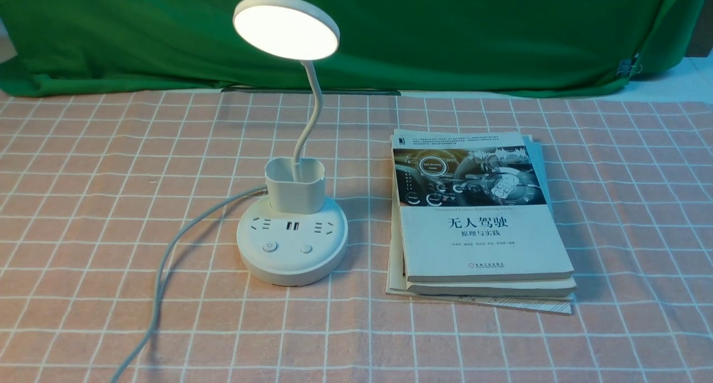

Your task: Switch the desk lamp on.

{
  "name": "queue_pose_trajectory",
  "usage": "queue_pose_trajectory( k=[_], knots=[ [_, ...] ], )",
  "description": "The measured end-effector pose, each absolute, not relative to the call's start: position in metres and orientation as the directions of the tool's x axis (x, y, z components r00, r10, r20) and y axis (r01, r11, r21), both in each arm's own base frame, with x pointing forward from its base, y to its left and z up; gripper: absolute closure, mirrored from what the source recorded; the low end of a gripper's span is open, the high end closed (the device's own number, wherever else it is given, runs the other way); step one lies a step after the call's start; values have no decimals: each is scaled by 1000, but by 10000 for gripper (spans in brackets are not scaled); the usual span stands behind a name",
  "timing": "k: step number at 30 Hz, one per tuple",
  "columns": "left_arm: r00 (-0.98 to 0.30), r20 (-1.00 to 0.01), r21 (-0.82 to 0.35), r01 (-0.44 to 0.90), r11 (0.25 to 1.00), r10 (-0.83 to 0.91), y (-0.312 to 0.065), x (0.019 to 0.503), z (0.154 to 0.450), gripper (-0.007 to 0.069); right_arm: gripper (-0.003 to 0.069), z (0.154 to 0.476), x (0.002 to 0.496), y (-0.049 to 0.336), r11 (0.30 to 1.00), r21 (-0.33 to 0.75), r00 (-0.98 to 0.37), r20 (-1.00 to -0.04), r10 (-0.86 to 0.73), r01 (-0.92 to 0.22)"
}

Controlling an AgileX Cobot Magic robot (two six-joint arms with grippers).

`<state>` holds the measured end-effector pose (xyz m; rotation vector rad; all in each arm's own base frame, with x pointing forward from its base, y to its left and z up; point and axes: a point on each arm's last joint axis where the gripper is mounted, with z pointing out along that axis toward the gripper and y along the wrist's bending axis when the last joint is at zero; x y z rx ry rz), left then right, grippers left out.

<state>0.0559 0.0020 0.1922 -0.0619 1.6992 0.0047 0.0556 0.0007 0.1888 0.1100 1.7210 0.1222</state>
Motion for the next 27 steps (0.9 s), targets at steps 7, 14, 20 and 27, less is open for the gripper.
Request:
queue_pose_trajectory(
  k=[7, 14, 20, 27],
  knots=[
    [-127, -991, -39, -43, 998, -44, 2, 56, 192, 604, 419, 189, 56, 1, 990, 144, -153, -978, 143, 3],
    [-127, -991, -32, -42, 999, -37, 2, 56, 192, 604, 419, 189, 56, 1, 990, 144, -153, -978, 143, 3],
    [-127, -991, -32, -42, 999, -37, 2, 56, 192, 604, 419, 189, 56, 1, 990, 144, -153, -978, 143, 3],
    [-127, -991, -32, -42, 999, -37, 2, 56, 192, 604, 419, 189, 56, 1, 990, 144, -153, -978, 143, 3]
  ],
)
